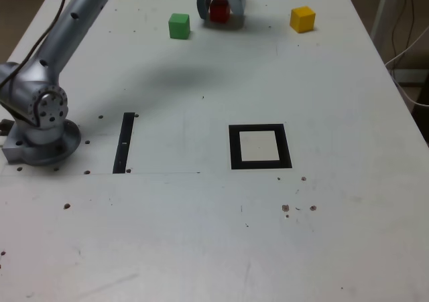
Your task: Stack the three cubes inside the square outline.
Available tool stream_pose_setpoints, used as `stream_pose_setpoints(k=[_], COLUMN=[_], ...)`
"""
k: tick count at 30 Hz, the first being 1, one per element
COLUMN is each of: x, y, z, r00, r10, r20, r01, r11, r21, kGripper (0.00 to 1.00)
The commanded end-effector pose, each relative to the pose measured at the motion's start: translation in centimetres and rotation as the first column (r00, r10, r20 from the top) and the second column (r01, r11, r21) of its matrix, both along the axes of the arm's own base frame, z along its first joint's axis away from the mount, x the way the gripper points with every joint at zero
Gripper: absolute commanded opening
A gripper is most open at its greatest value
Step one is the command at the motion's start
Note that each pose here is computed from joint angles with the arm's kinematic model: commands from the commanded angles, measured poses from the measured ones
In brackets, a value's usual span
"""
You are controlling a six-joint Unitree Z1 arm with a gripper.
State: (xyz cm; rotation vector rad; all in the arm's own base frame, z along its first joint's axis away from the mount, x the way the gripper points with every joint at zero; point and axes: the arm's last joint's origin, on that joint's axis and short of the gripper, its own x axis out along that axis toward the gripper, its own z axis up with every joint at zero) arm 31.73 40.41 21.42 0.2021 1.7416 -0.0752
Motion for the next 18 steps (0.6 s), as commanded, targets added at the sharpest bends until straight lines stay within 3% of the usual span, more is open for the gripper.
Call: stream_pose_setpoints(k=[1,10,18], x=[0.05,-0.03,-0.27], y=[0.04,0.15,0.42], z=[-0.43,-0.16,0.12], r00=[1.000,1.000,0.997], r10=[-0.004,-0.026,-0.030], r20=[-0.008,0.010,0.071], r01=[0.004,0.026,0.032], r11=[1.000,1.000,0.999], r21=[-0.008,-0.011,-0.035], kGripper=[0.63,0.42,0.23])
